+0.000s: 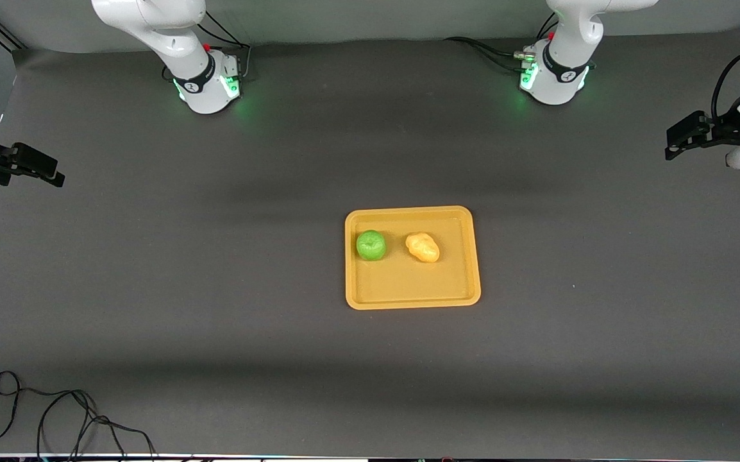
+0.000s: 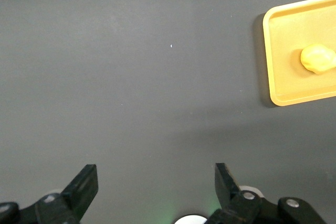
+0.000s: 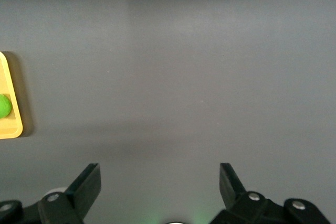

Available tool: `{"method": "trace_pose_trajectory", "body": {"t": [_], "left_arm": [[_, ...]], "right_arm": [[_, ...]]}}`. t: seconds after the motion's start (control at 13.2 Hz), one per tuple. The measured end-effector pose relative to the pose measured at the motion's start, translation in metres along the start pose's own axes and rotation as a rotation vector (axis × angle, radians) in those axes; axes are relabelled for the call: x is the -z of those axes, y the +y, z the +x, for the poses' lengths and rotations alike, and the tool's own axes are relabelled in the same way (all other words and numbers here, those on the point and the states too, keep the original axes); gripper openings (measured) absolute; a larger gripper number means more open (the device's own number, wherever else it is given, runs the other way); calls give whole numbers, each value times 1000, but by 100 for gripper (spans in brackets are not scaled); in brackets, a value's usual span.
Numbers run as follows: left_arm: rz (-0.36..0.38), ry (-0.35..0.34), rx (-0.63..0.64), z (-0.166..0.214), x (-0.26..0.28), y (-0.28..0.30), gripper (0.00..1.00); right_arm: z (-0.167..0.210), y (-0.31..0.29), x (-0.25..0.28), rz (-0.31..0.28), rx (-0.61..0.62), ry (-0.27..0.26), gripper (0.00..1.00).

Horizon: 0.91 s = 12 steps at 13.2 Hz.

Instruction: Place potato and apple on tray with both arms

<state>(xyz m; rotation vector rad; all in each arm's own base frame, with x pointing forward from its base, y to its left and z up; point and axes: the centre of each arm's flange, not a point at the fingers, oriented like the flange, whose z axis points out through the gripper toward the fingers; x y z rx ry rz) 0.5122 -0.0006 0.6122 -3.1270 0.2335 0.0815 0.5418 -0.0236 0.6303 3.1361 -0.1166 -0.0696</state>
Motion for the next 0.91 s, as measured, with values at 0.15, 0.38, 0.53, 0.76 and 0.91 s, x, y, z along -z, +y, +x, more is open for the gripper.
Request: {"method": "trace_pose_trajectory", "body": {"t": [0.15,0.38,0.53,0.76,0.91], "left_arm": [[0,0,0,0,0,0,100],[0,1,0,0,0,0,100],[0,2,0,0,1,0,100],[0,2,0,0,1,0,100],[0,2,-1,0,1,0,100]], "right_arm": [[0,-3,0,0,5,0,100],[0,-4,2,0,3,4,100],[0,-1,2,0,-2,4,100],[-1,-1,2,0,-3,-3,100],[-1,0,2,0,-3,-6,100]]}}
